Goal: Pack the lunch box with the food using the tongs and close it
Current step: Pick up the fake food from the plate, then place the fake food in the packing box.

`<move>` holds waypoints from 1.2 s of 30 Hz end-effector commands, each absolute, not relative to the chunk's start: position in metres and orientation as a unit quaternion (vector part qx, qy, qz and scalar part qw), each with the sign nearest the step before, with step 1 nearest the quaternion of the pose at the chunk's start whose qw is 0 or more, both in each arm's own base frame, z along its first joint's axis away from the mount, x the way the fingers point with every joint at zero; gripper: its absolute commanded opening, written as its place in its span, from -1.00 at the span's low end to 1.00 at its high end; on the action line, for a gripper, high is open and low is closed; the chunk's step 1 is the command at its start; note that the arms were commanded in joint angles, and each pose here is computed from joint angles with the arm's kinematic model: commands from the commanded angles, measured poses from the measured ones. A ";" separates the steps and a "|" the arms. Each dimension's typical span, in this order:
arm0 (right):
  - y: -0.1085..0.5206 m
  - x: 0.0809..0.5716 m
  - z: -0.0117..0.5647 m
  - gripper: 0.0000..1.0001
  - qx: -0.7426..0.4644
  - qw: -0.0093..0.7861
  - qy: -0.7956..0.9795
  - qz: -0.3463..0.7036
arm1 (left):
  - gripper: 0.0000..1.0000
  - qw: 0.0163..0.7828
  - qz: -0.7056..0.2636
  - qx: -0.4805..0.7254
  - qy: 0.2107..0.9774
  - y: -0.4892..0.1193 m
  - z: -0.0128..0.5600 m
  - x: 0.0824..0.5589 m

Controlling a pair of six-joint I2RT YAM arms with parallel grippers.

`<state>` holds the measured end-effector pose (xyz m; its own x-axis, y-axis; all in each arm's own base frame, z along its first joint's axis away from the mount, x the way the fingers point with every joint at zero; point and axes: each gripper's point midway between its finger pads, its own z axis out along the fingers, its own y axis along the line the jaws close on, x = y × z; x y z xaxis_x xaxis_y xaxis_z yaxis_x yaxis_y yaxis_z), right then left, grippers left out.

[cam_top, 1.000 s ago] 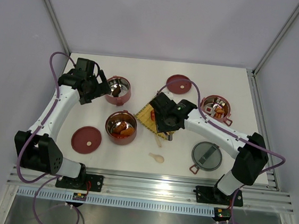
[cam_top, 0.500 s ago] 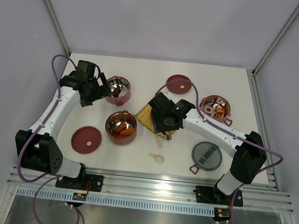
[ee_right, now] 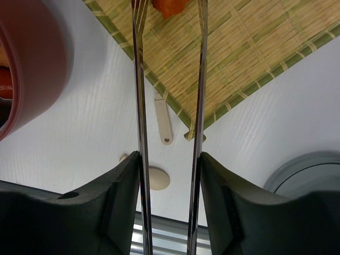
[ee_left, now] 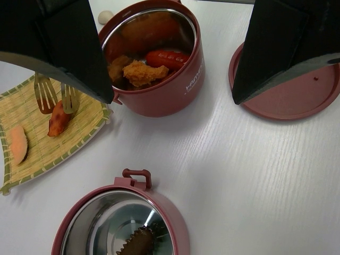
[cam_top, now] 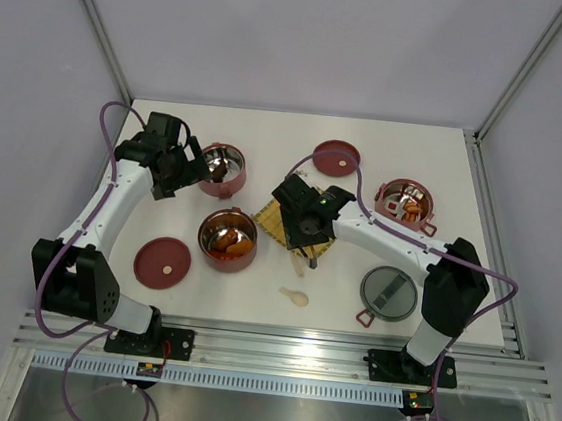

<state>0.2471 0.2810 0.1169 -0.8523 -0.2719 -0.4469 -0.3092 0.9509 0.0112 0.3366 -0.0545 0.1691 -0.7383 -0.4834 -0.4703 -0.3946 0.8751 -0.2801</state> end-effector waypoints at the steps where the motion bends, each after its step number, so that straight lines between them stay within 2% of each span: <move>1: 0.296 0.266 0.134 0.06 -0.153 0.259 0.952 0.060 | 0.98 0.305 -0.092 -0.228 0.920 -0.055 0.188 0.350; 6: 0.298 0.269 0.139 -0.07 -0.156 0.263 0.950 0.063 | 0.98 0.308 -0.090 -0.229 0.919 -0.053 0.191 0.350; 10: 0.297 0.269 0.152 -0.29 -0.156 0.275 0.946 0.070 | 0.98 0.308 -0.090 -0.229 0.919 -0.054 0.192 0.350; 14: 0.295 0.269 0.171 -0.37 -0.151 0.295 0.940 0.083 | 0.98 0.309 -0.090 -0.228 0.919 -0.054 0.193 0.350; 22: 0.290 0.264 0.216 -0.46 -0.145 0.336 0.923 0.123 | 0.98 0.309 -0.091 -0.230 0.918 -0.053 0.194 0.348; 27: 0.307 0.248 0.245 -0.49 -0.202 0.353 0.893 0.195 | 0.98 0.315 -0.093 -0.230 0.916 -0.053 0.198 0.347; 36: 0.344 0.211 0.256 -0.50 -0.310 0.344 0.861 0.209 | 0.98 0.325 -0.089 -0.228 0.914 -0.051 0.207 0.345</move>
<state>0.2189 0.3235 0.2345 -0.6430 -0.3552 -0.6785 -0.5936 0.7909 0.1484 0.3388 -0.0545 0.1761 -0.7296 -0.4837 -0.4834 -0.3894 0.8749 -0.2879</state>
